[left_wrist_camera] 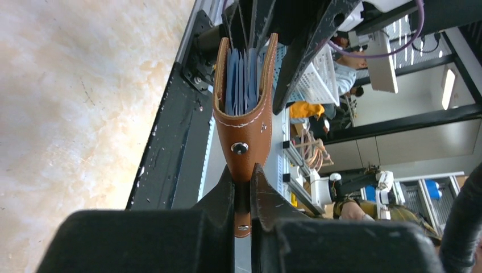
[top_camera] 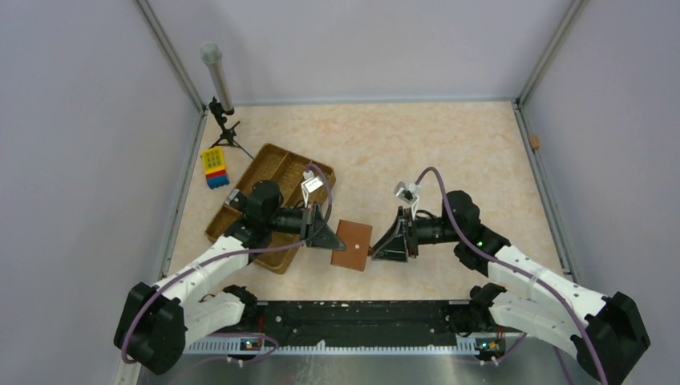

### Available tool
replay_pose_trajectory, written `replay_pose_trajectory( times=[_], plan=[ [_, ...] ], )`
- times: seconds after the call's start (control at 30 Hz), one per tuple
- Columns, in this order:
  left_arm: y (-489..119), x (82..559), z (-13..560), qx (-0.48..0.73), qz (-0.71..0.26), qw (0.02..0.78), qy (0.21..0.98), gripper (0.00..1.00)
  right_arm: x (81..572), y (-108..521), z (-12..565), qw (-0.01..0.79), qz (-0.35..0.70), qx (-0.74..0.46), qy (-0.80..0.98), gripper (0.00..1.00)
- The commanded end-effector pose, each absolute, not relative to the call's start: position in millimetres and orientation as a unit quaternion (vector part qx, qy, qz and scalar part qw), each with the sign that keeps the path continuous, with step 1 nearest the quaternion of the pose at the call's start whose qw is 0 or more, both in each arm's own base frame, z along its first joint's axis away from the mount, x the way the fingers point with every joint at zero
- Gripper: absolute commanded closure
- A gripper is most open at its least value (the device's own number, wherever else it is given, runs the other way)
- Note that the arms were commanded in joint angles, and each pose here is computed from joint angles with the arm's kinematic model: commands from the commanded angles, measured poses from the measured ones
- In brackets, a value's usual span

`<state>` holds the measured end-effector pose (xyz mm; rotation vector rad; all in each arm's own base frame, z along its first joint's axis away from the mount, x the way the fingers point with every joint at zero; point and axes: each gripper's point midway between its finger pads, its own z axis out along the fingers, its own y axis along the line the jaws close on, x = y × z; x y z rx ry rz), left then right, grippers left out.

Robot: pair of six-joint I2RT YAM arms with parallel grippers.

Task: Put the credit cards into the card holder
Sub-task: Close the card holder at the center of the board.

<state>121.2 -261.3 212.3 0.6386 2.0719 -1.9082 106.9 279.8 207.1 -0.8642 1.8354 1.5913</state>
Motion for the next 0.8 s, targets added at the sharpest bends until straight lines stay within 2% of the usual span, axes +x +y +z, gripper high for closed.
replay_pose_trajectory(
  times=[0.0, 0.2, 0.3, 0.43, 0.6, 0.77],
  plan=[
    [-255, 135, 227, 0.213, -0.661, 0.177, 0.698, 1.00, 88, 283, 235, 0.269, 0.624, -0.370, 0.633, 0.66],
    [-249, 143, 217, 0.192, -0.657, 0.173, 0.708, 1.00, 67, 279, 235, 0.222, 0.649, -0.396, 0.611, 0.69],
    [-248, 147, 215, 0.183, -0.654, 0.179, 0.712, 1.00, 97, 284, 223, 0.271, 0.599, -0.350, 0.668, 0.69],
    [-247, 162, 201, 0.149, -0.620, 0.215, 0.739, 1.00, 166, 267, 185, 0.341, 0.457, -0.202, 0.796, 0.60],
    [-249, 164, 188, 0.112, -0.621, 0.237, 0.739, 1.00, 192, 269, 147, 0.326, 0.436, -0.067, 0.836, 0.60],
    [-253, 156, 181, 0.110, -0.626, 0.225, 0.739, 1.00, 190, 290, 134, 0.308, 0.429, -0.071, 0.846, 0.59]
  ],
)
